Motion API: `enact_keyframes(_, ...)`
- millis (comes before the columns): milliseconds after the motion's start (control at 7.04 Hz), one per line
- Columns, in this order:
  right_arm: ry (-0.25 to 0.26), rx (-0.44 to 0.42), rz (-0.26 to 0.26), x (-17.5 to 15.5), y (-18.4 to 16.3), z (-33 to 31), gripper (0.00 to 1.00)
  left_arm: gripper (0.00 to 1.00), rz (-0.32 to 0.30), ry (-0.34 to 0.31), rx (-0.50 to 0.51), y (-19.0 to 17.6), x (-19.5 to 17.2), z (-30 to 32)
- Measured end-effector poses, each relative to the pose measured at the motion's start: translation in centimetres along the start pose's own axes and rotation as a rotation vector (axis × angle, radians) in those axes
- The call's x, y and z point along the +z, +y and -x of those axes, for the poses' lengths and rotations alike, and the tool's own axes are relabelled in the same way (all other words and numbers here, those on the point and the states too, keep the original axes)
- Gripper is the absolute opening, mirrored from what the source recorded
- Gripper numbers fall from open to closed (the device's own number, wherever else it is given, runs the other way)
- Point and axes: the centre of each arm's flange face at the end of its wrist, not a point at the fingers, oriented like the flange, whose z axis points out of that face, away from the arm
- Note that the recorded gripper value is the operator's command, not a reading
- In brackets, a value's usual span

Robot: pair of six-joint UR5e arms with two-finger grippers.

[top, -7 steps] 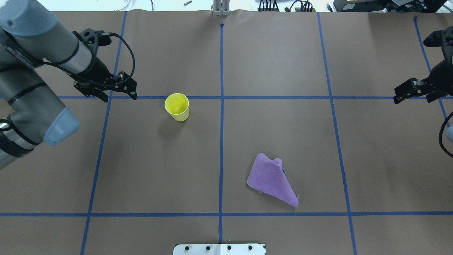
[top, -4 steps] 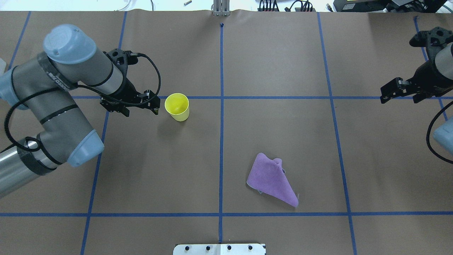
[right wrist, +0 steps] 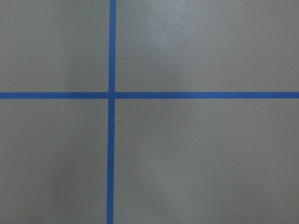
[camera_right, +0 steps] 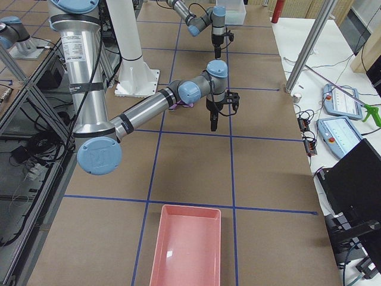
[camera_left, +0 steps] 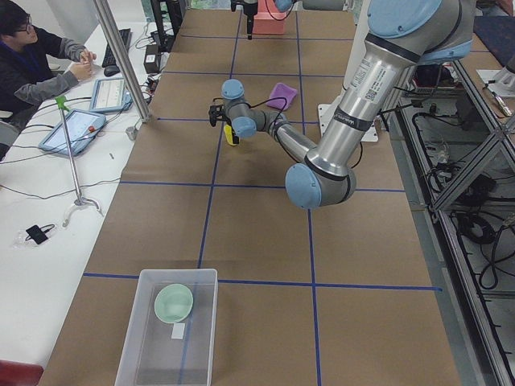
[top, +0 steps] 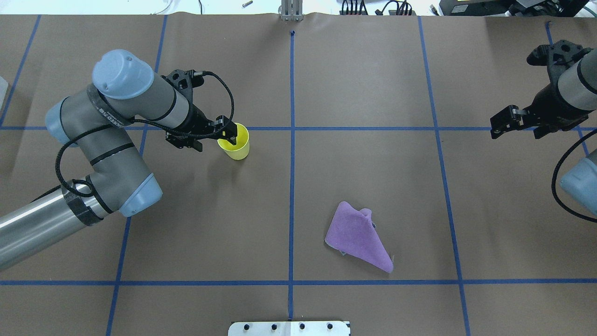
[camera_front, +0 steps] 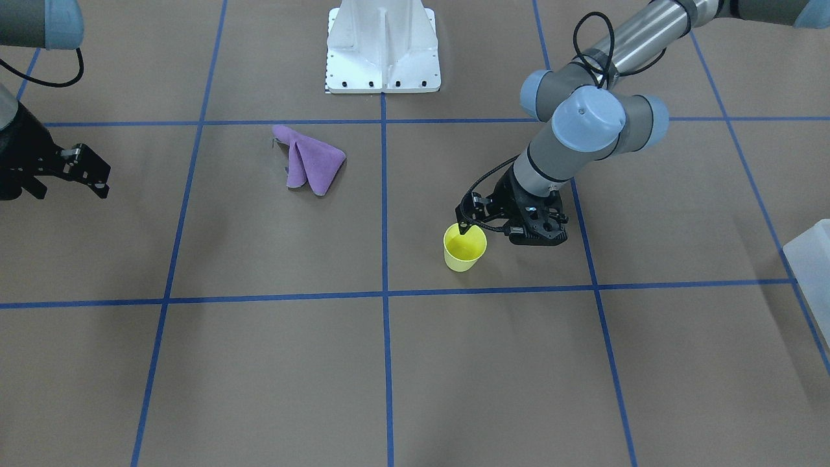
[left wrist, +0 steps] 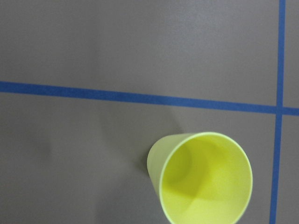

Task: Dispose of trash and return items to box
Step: 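Close the left gripper on the yellow cup rim, then carry the yellow cup with the left gripper into the clear bin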

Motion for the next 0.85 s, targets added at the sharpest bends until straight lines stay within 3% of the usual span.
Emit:
enact_keyframes(142,0.001,0.000,0.000,0.0,0.0,0.0,1.00,0.08,-0.002,0.007,0.001,-0.1,0.3,0.2)
enact_keyframes(284,0.001,-0.001,-0.001,0.0,0.0,0.0,1.00,0.00,-0.003,0.008,0.001,-0.2,0.5,0.4)
enact_keyframes(852,0.001,-0.002,0.000,0.1,0.0,0.1,1.00,0.00,-0.025,0.030,0.007,-1.0,-1.4,-0.2)
